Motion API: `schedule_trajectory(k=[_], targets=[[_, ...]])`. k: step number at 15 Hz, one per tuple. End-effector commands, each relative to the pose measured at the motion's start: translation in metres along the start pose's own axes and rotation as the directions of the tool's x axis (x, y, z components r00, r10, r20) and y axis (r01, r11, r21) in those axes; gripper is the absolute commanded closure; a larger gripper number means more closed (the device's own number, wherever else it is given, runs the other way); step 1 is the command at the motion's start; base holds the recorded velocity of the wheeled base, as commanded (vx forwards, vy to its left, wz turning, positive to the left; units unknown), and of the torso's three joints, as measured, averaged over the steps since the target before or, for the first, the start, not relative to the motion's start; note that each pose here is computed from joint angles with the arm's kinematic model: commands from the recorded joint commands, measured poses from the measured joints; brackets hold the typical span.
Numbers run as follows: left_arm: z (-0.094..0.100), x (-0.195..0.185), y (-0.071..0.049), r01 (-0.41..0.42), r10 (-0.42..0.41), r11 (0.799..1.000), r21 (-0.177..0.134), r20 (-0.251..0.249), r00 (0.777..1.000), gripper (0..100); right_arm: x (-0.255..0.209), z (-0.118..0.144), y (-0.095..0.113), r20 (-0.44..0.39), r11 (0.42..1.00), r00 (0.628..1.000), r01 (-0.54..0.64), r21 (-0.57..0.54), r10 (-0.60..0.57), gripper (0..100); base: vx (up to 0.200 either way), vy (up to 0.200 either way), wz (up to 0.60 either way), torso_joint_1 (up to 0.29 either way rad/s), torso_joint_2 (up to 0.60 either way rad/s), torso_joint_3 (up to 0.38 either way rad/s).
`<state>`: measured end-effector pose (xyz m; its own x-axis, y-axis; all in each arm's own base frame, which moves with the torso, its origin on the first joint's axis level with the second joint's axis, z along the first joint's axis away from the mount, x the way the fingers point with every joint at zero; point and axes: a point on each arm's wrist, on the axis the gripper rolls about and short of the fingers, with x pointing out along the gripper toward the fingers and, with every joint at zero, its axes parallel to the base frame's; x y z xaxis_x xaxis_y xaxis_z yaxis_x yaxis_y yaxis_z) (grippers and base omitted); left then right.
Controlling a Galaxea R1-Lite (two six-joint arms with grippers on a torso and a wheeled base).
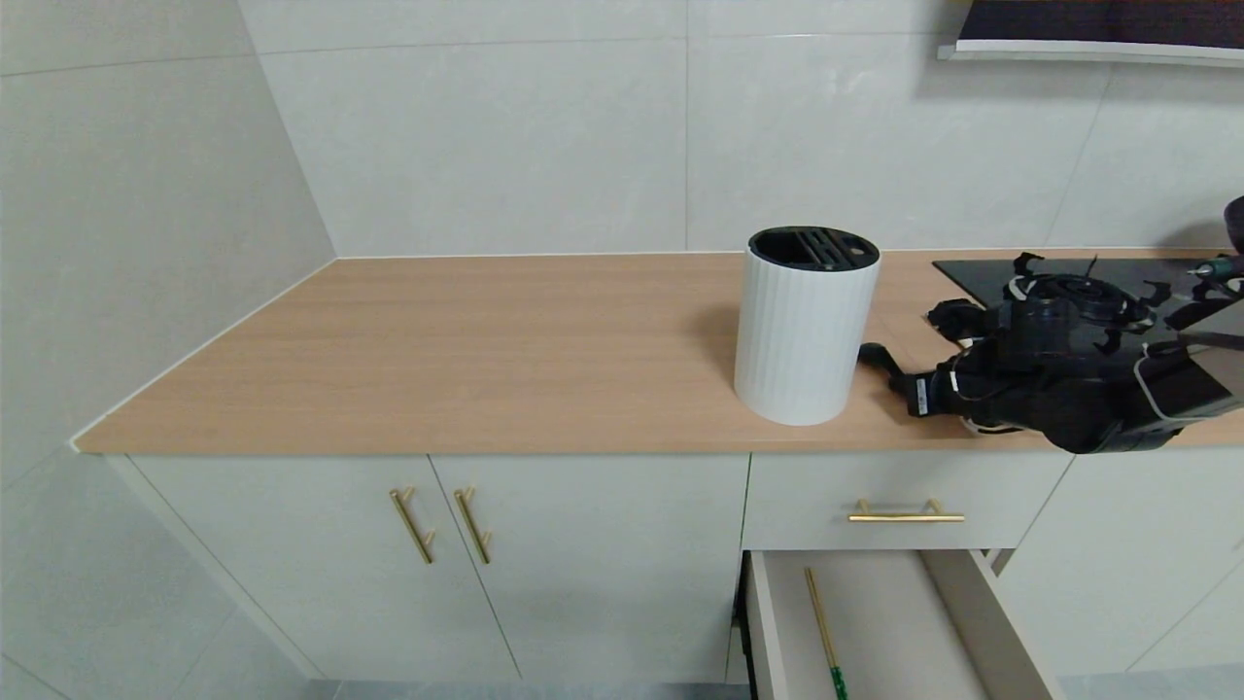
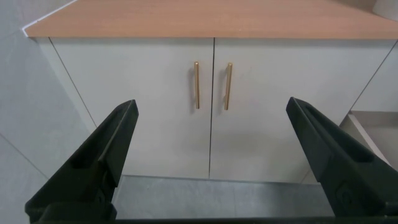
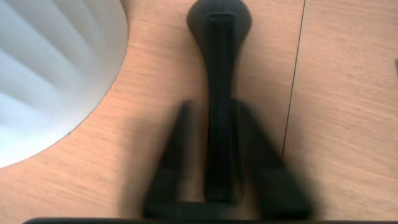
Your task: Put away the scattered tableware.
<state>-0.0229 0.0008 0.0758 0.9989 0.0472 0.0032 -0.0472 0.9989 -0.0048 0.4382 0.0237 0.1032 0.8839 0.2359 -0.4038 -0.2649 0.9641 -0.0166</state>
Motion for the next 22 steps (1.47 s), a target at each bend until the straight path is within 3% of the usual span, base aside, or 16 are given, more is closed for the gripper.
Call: schedule_trajectory(k=[1, 5, 9, 16, 19, 22], targets=[[0.000, 0.000, 0.000, 0.000, 0.000, 1.000, 0.000, 0.000, 1.000, 0, 0.003, -0.003, 0.000, -0.011, 1.000, 1.000, 0.000, 0.001, 0.000, 100, 0.000, 0.000, 0.00, 0.000, 0.00, 0.000], [0.000, 0.000, 0.000, -0.002, 0.002, 1.000, 0.000, 0.000, 1.000, 0, -0.021, 0.012, 0.002, 0.022, 0.999, 0.999, 0.045, 0.004, -0.045, 100, 0.000, 0.000, 0.00, 0.000, 0.00, 0.000], [0.000, 0.000, 0.000, 0.000, 0.000, 1.000, 0.000, 0.000, 1.000, 0, -0.109, 0.018, 0.019, 0.036, 0.999, 0.998, 0.048, 0.004, -0.048, 100, 0.000, 0.000, 0.00, 0.000, 0.00, 0.000], [0.000, 0.000, 0.000, -0.002, 0.002, 1.000, -0.001, 0.000, 1.000, 0, -0.221, -0.051, 0.057, -0.066, 1.000, 0.998, -0.011, -0.015, 0.010, 100, 0.000, 0.000, 0.00, 0.000, 0.00, 0.000], [0.000, 0.000, 0.000, 0.000, 0.000, 1.000, -0.001, 0.000, 1.000, 0, -0.226, -0.069, 0.074, -0.123, 0.995, 0.989, -0.086, -0.052, 0.079, 100, 0.000, 0.000, 0.00, 0.000, 0.00, 0.000], [0.000, 0.000, 0.000, -0.002, 0.002, 1.000, -0.001, 0.000, 1.000, 0, -0.212, -0.094, 0.078, -0.254, 0.988, 0.962, -0.126, -0.091, 0.099, 100, 0.000, 0.000, 0.00, 0.000, 0.00, 0.000]])
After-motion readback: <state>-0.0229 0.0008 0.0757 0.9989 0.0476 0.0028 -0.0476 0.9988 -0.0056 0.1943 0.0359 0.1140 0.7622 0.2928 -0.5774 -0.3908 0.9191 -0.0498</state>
